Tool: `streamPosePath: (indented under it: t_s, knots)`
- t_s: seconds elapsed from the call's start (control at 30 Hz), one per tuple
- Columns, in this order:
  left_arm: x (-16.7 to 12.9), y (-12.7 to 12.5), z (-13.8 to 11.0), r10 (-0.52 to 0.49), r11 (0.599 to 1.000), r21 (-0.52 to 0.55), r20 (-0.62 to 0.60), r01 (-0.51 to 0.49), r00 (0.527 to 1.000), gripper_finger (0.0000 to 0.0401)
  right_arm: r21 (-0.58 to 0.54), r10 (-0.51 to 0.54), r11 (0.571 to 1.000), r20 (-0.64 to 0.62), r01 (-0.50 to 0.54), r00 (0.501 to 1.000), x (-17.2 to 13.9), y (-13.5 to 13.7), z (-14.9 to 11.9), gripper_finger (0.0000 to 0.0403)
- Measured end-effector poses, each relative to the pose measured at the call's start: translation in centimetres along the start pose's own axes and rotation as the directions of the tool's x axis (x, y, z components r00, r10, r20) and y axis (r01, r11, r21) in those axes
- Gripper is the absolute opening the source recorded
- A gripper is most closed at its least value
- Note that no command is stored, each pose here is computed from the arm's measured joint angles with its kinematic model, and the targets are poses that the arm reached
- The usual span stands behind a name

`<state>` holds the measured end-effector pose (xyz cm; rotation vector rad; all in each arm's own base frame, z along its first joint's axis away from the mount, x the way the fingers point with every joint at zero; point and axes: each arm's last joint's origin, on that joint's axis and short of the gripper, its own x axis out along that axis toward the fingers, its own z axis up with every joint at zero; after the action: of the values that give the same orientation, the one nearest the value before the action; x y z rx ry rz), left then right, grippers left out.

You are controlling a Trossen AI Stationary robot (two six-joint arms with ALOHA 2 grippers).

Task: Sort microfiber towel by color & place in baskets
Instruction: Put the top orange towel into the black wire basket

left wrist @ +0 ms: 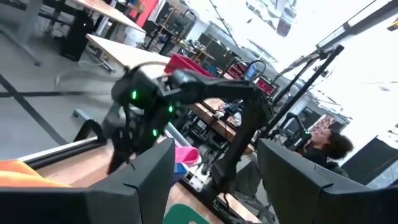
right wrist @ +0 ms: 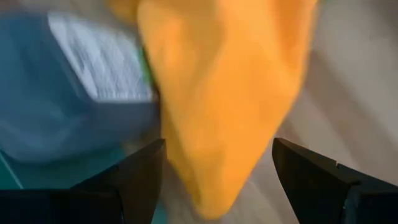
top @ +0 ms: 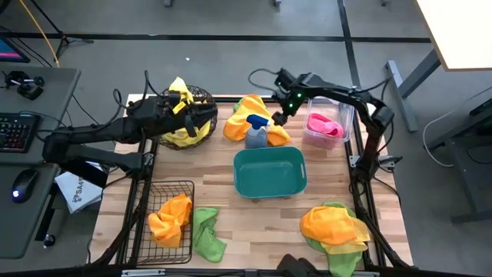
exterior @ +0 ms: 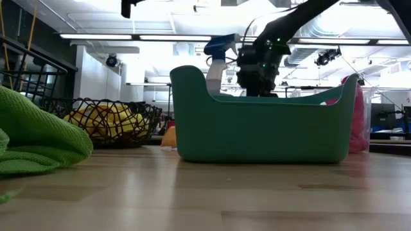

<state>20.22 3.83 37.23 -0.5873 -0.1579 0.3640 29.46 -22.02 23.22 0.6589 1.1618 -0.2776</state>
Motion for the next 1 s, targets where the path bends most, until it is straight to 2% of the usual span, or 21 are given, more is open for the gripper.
streamPosePath:
  t_s: [0.2, 0.33, 0.4, 0.63, 0.9, 1.0]
  knots:
    - [-0.3, 0.3, 0.4, 0.0, 0.999, 0.049, 0.001, 0.0, 1.0, 0.0216, -0.12, -0.003, 0.993, -0.085, -0.007, 0.996, 1.9, 1.8, -0.4, 0.0288]
    - [-0.4, 0.6, 0.5, 0.002, 0.998, 0.062, -0.016, -0.001, 1.0, 0.0216, -0.162, -0.144, 0.978, -0.059, 0.132, 0.988, 2.7, 2.6, -0.1, 0.0288]
    - [-0.4, 0.8, 0.5, -0.006, 0.998, 0.062, -0.029, 0.008, 1.0, 0.0216, -0.178, -0.169, 0.971, -0.041, 0.16, 0.985, 2.9, 3.0, 0.0, 0.0288]
    - [-0.4, 0.8, 0.4, -0.055, 0.997, 0.053, -0.075, 0.059, 0.996, 0.0216, -0.184, -0.206, 0.963, -0.034, 0.196, 0.978, 3.5, 3.7, 0.0, 0.0288]
    - [-0.5, 0.7, 0.4, -0.086, 0.995, 0.05, -0.094, 0.091, 0.992, 0.0216, -0.116, -0.206, 0.974, -0.092, 0.195, 0.974, 5.5, 3.0, 0.1, 0.0287]
    - [-0.6, 0.6, 0.5, -0.093, 0.992, 0.072, -0.094, 0.1, 0.991, 0.0216, -0.117, -0.216, 0.972, -0.081, 0.206, 0.973, 5.5, 3.2, 0.1, 0.0265]
